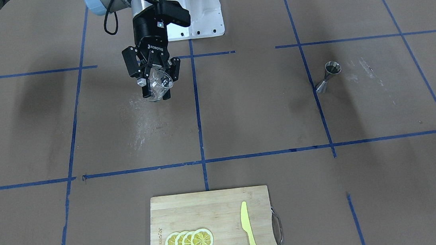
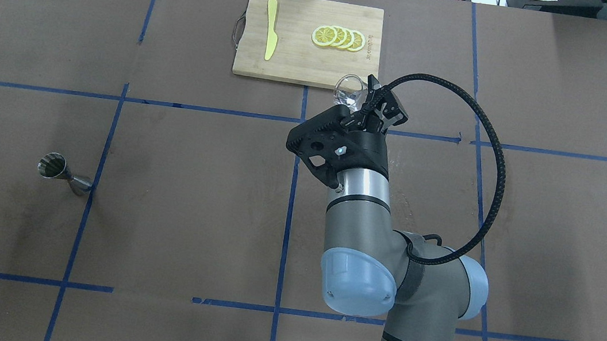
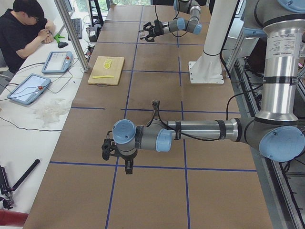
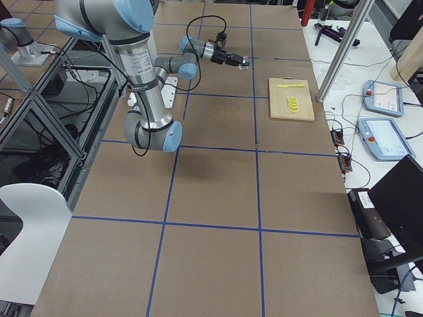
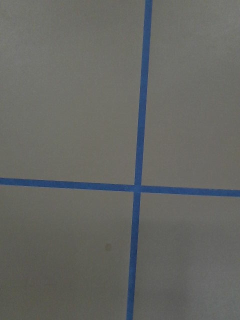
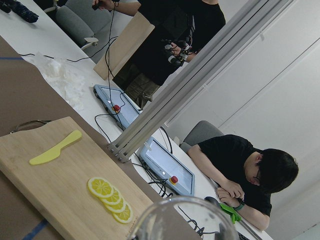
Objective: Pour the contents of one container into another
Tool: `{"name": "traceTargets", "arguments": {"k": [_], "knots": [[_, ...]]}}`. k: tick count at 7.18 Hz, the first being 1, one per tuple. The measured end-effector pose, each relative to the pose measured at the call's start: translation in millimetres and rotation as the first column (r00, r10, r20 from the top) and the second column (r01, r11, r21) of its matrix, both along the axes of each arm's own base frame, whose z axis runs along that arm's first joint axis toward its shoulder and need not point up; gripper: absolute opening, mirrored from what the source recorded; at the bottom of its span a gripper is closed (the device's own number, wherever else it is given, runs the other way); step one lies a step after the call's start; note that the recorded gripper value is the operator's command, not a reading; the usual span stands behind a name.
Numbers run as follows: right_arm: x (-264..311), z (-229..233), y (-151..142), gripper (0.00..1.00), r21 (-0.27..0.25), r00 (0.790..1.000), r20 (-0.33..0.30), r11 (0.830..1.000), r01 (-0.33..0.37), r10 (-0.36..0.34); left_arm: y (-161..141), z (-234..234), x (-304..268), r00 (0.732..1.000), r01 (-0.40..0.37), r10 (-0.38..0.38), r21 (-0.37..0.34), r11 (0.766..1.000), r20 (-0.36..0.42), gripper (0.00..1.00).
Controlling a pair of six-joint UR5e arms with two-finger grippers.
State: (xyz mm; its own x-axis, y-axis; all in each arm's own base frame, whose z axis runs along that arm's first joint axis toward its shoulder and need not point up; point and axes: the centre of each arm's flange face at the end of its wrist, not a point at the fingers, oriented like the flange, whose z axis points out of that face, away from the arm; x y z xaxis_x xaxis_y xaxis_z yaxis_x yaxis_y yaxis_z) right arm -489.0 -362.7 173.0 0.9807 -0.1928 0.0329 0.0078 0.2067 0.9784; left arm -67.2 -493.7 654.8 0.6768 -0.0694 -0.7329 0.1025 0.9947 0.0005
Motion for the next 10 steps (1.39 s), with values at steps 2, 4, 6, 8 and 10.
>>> {"name": "traceTargets", "arguments": {"k": [2,4,6,8,10], "knots": [[11,36,3,0.0,0.013,0.998,0.067,1.0,0.009,-0.009,-9,-7,-4,0.999,0.008,-0.008,0.019,1.0,0.042,1.0],[23,65,6,0.0,0.007,0.987,0.163,1.0,0.001,-0.002,-11,-10,-5,0.999,0.01,-0.011,0.025,1.0,0.048,1.0],[37,113,9,0.0,-0.03,0.974,0.226,0.999,-0.018,0.025,-13,-13,-5,0.999,0.01,-0.012,0.034,0.999,0.048,1.0],[47,154,12,0.0,-0.077,0.961,0.271,0.996,-0.041,0.06,-14,-15,-5,0.999,0.01,-0.012,0.041,0.999,0.048,1.0],[59,196,16,0.0,-0.129,0.942,0.318,0.989,-0.067,0.105,-16,-18,-5,0.999,0.01,-0.012,0.048,0.999,0.048,1.0]]}}
